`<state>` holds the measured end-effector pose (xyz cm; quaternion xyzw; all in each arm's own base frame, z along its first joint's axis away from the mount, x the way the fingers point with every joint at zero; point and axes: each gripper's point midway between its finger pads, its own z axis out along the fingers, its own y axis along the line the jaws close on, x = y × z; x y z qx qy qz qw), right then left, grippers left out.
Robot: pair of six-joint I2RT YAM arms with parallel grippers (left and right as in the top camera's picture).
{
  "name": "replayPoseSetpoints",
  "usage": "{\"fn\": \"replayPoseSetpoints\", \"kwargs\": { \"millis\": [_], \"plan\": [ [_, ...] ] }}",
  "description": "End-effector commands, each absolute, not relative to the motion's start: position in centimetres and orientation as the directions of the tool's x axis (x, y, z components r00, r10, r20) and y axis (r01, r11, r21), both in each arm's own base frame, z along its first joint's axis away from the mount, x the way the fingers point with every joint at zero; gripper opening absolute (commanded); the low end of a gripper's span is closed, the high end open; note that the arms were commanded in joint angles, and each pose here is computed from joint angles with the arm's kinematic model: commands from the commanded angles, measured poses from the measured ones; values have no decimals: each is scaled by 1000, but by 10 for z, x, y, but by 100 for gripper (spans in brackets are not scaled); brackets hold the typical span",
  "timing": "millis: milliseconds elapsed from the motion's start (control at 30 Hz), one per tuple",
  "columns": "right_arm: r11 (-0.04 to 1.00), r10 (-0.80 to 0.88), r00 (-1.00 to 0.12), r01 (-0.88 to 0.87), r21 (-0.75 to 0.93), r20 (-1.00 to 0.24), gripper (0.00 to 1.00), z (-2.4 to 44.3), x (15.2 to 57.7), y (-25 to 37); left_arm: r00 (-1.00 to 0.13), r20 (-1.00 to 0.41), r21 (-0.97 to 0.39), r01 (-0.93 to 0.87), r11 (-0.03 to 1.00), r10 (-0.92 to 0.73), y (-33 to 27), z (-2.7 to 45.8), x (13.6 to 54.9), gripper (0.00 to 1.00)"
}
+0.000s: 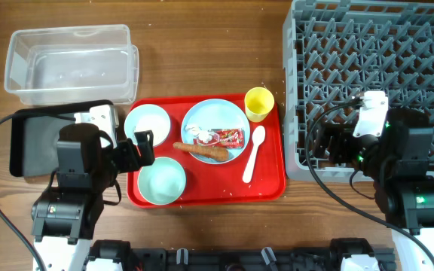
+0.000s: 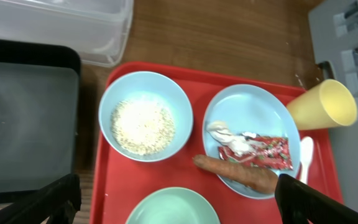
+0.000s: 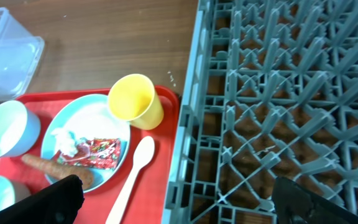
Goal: Sort waste into correct bins and load items into the dishwasher rack
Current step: 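Reach the left gripper to the yellow cup and grasp it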
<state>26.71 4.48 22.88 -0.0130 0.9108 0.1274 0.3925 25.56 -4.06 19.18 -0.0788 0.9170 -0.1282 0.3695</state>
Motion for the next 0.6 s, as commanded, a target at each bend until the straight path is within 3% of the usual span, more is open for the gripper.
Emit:
{"fn": "replayPoseSetpoints", "kwargs": {
  "millis": [0, 333, 567],
  "plan": [
    [953, 86, -684, -155, 259, -724, 100, 239, 265, 53, -717, -649, -342, -24, 940, -254, -49, 200, 255, 100],
    [957, 87, -686, -145, 253, -722, 100, 238, 265, 52, -661, -691, -378, -13, 926, -292, -53, 212, 282, 100],
    [956, 90, -703, -137, 258, -705, 100, 232, 267, 52, -769, -601, -369, 24, 929, -219, -91, 196, 331, 100]
  ]
}}
